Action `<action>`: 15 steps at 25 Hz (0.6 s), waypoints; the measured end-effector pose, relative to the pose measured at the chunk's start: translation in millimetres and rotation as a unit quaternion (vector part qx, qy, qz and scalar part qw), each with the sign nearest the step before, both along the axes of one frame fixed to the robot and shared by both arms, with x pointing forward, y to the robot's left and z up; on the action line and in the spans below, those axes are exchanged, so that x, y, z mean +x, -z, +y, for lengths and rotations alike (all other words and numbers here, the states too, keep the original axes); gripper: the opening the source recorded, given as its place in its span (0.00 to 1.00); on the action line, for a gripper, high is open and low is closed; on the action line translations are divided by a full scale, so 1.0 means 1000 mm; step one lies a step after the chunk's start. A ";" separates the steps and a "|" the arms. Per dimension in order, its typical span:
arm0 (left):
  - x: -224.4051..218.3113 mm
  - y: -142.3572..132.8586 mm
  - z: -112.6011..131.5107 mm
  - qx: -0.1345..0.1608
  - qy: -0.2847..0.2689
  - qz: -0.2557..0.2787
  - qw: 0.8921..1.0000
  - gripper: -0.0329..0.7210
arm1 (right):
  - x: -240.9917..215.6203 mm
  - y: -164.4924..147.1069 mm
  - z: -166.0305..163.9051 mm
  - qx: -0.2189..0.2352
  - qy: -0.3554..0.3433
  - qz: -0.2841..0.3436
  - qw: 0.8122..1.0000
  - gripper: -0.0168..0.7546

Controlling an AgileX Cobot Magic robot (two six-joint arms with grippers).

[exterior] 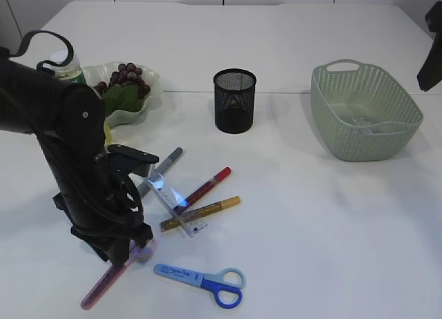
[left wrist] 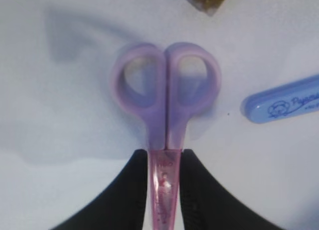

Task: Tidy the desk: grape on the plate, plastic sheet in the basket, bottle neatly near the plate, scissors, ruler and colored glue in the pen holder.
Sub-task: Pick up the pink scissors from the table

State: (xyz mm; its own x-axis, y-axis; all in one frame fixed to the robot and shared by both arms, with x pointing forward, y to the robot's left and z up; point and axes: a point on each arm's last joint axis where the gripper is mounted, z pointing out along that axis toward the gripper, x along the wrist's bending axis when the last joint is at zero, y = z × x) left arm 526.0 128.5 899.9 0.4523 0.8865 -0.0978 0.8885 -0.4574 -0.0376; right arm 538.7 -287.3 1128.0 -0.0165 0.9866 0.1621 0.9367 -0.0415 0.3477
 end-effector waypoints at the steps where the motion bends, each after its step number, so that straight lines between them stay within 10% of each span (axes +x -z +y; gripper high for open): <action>1: 0.000 0.000 0.000 0.000 0.000 0.000 1.000 0.26 | 0.000 0.000 0.000 0.000 0.000 0.000 1.000 0.63; 15: -0.017 0.005 0.005 -0.013 -0.025 -0.023 0.999 0.32 | 0.000 0.000 0.000 0.000 0.000 0.000 1.000 0.63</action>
State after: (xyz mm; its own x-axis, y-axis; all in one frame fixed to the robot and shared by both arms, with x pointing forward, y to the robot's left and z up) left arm 509.1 133.2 895.3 0.4124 0.9054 -0.1013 0.9106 -0.4130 0.0158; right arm 538.7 -287.3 1128.0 -0.0165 0.9866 0.1621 0.9367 -0.0415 0.3477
